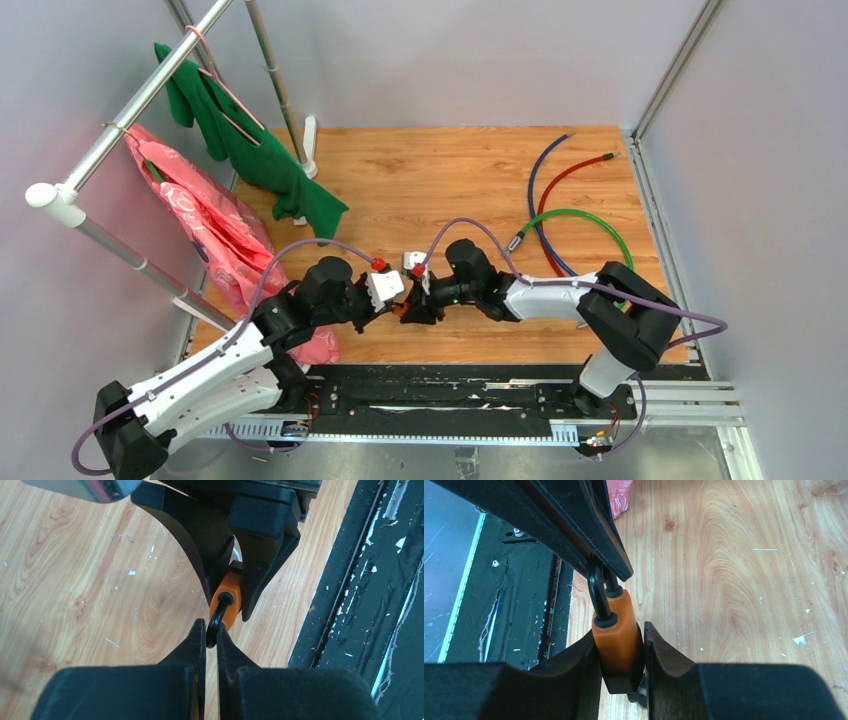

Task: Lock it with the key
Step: Lock the lock.

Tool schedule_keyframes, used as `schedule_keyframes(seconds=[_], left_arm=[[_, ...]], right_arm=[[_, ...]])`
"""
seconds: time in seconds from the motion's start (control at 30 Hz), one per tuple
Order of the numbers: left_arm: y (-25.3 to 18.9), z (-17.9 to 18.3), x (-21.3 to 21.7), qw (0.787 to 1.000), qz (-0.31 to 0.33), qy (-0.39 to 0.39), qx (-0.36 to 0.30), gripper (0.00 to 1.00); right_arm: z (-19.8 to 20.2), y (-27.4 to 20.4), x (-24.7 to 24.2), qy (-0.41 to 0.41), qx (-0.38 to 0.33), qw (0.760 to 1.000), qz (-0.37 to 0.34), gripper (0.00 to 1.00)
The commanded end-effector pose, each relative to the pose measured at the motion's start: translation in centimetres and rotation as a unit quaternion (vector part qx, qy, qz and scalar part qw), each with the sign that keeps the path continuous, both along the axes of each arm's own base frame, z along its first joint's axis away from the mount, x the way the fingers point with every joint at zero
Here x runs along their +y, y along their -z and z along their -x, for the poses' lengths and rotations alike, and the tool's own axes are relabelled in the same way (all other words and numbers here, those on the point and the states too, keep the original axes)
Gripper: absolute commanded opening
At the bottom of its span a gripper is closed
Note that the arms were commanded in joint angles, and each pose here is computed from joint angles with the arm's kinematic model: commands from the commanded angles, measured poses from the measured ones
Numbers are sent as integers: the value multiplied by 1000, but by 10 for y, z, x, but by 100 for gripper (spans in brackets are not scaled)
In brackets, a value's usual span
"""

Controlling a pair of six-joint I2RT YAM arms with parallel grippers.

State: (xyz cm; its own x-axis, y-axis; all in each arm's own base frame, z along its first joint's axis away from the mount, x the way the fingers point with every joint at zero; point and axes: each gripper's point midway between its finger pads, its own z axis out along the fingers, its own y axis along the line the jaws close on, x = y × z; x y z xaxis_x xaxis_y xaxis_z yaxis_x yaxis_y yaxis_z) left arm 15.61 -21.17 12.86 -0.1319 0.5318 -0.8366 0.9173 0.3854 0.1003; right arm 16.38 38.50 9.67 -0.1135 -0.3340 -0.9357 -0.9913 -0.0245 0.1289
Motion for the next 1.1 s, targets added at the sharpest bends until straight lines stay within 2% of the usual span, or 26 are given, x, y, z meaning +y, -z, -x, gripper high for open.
schedule_keyframes(seconds=[0.0, 0.1, 0.13, 0.17, 0.2, 0.23, 0.37, 0.47, 0.6, 0.7, 0.9, 0.97, 1.07], left_arm=[[-13, 37, -22, 992, 37, 121, 21, 0], [-28, 40, -26, 990, 57, 126, 22, 1], [-34, 36, -27, 991, 62, 116, 18, 13], [-40, 33, -27, 992, 67, 107, 11, 32], [-47, 29, -26, 993, 68, 101, 2, 40], [-54, 26, -25, 993, 69, 96, -7, 52], [-79, 24, -16, 993, 57, 97, -32, 74], [-99, 30, -6, 992, 50, 109, -47, 82], [-134, 27, 5, 987, 94, 76, -107, 88], [-164, 21, 10, 978, 151, 33, -141, 87], [-189, 30, -8, 970, 220, 44, -96, 71], [-195, 37, -17, 965, 239, 68, -81, 69], [-203, 31, -25, 962, 263, 52, -59, 68]], right_arm=[[-20, -69, 19, 26, -54, 992, -109, 0], [-20, -79, 12, 28, -57, 992, -107, 0], [-20, -82, 11, 28, -59, 992, -105, 0], [-19, -86, 8, 30, -63, 992, -104, 0], [-20, -90, 6, 32, -69, 992, -104, 0], [-20, -92, 3, 35, -73, 991, -102, 0], [-22, -105, -11, 52, -95, 989, -103, 0], [-22, -119, -22, 61, -112, 986, -109, 0], [-13, -147, -31, 51, -131, 981, -133, 0], [-2, -171, -38, 29, -151, 977, -150, 0], [16, -199, -46, -1, -164, 971, -175, 0], [16, -204, -47, 4, -164, 970, -178, 0], [16, -206, -46, 6, -161, 970, -184, 0]])
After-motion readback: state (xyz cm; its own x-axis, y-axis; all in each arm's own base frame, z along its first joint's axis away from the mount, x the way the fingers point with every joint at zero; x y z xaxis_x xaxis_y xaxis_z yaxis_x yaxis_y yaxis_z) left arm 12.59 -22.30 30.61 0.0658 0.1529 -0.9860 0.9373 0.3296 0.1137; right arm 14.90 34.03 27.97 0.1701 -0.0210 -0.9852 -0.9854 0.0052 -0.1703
